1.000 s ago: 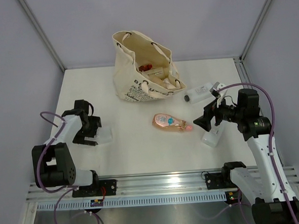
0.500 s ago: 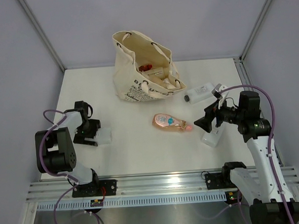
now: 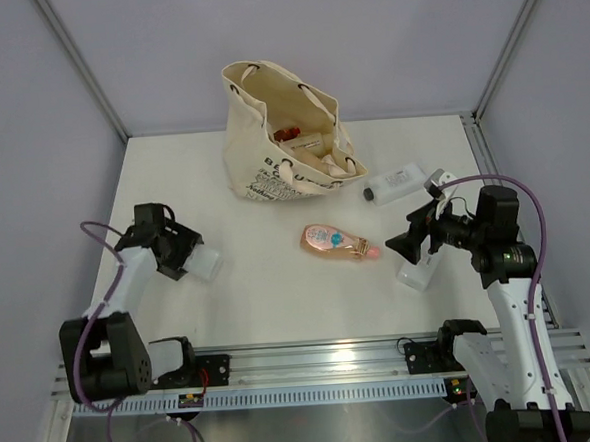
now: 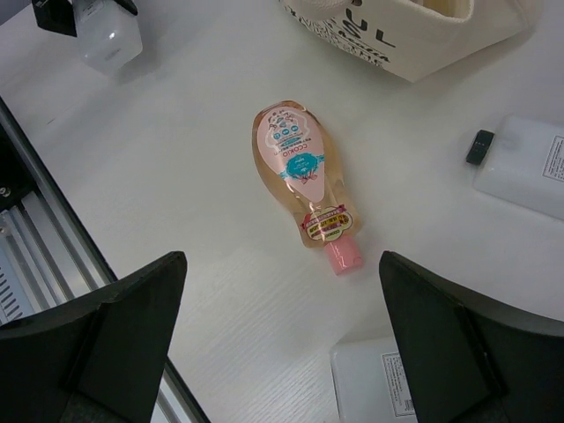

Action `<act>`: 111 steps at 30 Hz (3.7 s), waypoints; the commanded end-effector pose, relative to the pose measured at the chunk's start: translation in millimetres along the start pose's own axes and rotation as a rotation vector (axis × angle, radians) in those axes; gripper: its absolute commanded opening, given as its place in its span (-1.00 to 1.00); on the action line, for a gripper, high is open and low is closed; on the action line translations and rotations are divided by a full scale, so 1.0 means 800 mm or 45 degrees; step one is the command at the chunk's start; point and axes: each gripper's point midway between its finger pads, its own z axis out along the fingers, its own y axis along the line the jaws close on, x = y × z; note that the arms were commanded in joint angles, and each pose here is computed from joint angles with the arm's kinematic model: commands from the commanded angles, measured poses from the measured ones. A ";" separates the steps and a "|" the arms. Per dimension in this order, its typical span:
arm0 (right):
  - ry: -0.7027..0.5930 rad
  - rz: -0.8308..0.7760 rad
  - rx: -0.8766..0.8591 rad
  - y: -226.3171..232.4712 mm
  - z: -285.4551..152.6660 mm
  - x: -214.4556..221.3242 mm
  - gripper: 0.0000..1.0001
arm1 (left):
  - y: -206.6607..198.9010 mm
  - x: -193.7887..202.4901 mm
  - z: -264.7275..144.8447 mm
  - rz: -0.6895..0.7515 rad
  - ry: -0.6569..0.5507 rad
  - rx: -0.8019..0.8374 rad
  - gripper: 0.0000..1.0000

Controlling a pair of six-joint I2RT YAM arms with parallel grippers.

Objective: Place the personal care products into the canvas bag

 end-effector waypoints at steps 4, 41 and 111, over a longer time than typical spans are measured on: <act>-0.061 -0.024 0.000 -0.002 -0.003 -0.012 0.99 | -0.142 0.017 -0.170 0.465 -0.243 0.978 -1.00; -0.099 -0.030 0.057 -0.014 -0.012 -0.016 0.99 | -0.505 0.047 -0.218 0.753 -0.553 1.122 -0.32; 0.729 -0.683 -0.477 0.059 0.151 0.094 -1.00 | -0.002 0.082 -0.279 0.846 -0.569 1.244 0.98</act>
